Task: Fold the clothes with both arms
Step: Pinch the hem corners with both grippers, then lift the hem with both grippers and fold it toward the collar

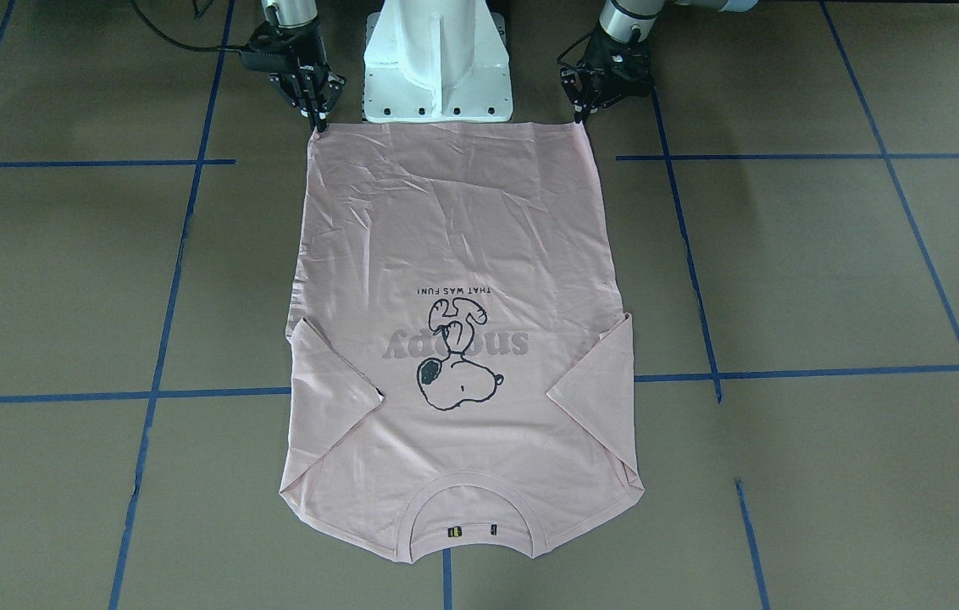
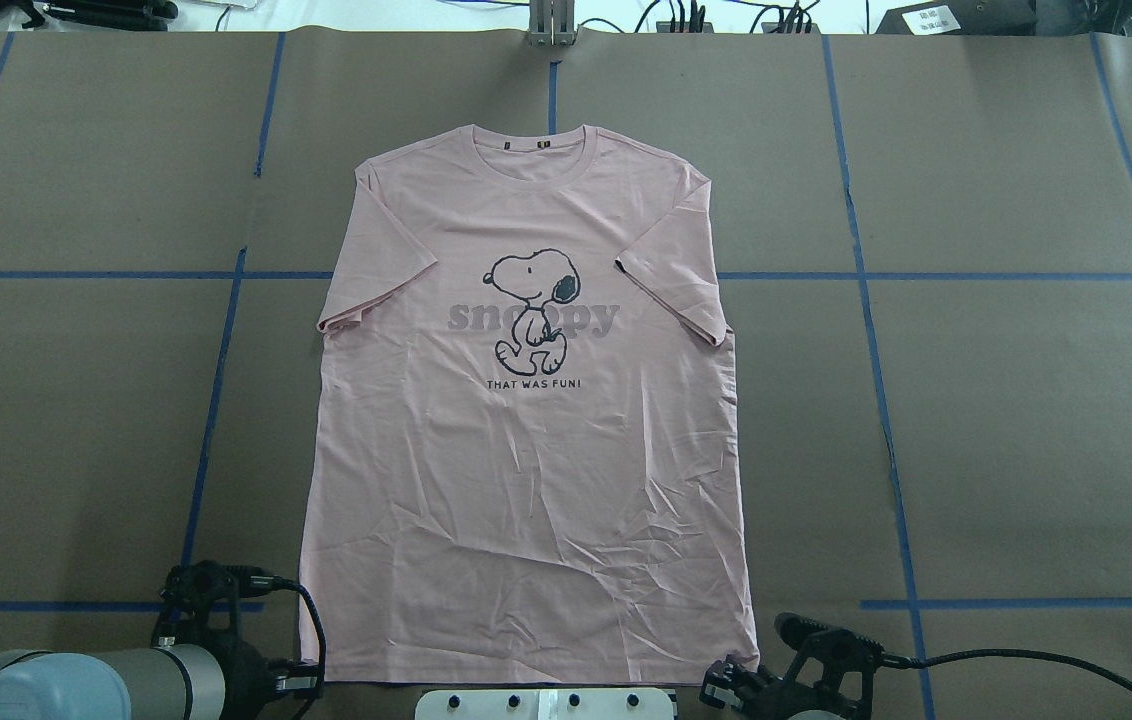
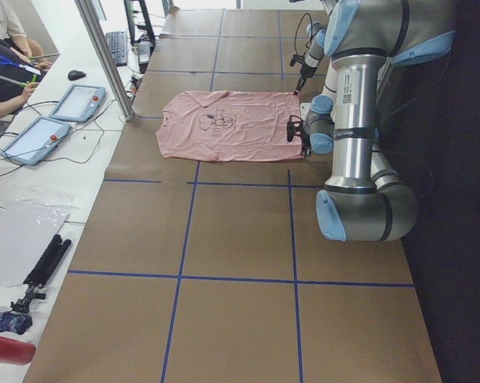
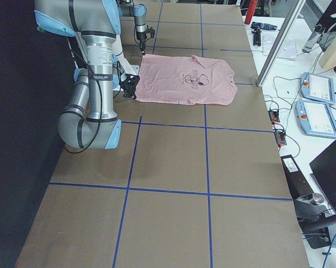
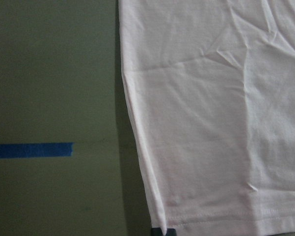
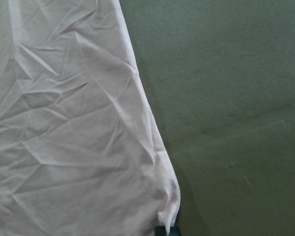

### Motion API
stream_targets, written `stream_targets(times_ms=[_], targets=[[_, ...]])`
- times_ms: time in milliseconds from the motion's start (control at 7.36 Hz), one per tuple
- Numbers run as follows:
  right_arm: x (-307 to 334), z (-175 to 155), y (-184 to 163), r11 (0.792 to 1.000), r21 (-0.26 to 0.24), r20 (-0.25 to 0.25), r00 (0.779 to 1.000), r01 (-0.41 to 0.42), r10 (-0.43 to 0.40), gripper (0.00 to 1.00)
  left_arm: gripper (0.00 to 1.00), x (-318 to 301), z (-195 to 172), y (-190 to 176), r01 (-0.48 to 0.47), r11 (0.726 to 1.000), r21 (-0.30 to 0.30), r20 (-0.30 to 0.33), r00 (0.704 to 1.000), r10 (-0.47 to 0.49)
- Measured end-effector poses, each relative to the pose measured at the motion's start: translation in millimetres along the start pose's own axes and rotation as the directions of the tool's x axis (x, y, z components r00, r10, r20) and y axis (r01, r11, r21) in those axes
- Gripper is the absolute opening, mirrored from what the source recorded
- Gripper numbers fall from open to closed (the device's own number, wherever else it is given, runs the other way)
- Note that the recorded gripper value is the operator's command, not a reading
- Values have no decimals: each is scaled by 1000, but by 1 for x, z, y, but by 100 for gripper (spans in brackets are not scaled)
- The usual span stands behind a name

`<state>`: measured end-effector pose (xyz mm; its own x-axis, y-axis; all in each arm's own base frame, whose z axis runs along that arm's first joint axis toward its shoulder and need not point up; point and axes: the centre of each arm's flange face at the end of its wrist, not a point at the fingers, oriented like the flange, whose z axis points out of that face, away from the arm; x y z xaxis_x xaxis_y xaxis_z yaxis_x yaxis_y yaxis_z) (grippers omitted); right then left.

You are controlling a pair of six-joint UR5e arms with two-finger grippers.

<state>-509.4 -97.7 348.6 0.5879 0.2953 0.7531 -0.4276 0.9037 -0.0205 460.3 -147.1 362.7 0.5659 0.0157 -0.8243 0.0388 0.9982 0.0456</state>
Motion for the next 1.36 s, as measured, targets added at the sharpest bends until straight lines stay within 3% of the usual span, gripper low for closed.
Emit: stream_targets(times_ms=[272, 408, 544, 815, 1087, 1359], targets=[[-2, -6, -11, 1000, 10, 7, 1000, -4, 4, 0, 0, 6, -12, -1, -1, 1000, -2, -15, 1000, 1], [-7, -26, -28, 1000, 11, 10, 1000, 13, -13, 0, 0, 18, -42, -2, -5, 1000, -29, -17, 1000, 5], [-14, -63, -54, 999, -2, -4, 999, 51, -51, 0, 0, 38, -92, -1, -7, 996, -92, -10, 1000, 6], [-23, -159, -105, 994, -96, -32, 998, 59, -63, 0, 0, 79, -184, -20, -14, 988, -156, -65, 998, 4], [-41, -228, -131, 986, -162, -28, 998, 44, -49, 0, 0, 98, -241, -38, -16, 987, -158, -126, 992, -4], [-64, -232, -153, 988, -120, -42, 994, 98, -104, 0, 0, 100, -235, -67, -54, 994, -97, -96, 994, 44]])
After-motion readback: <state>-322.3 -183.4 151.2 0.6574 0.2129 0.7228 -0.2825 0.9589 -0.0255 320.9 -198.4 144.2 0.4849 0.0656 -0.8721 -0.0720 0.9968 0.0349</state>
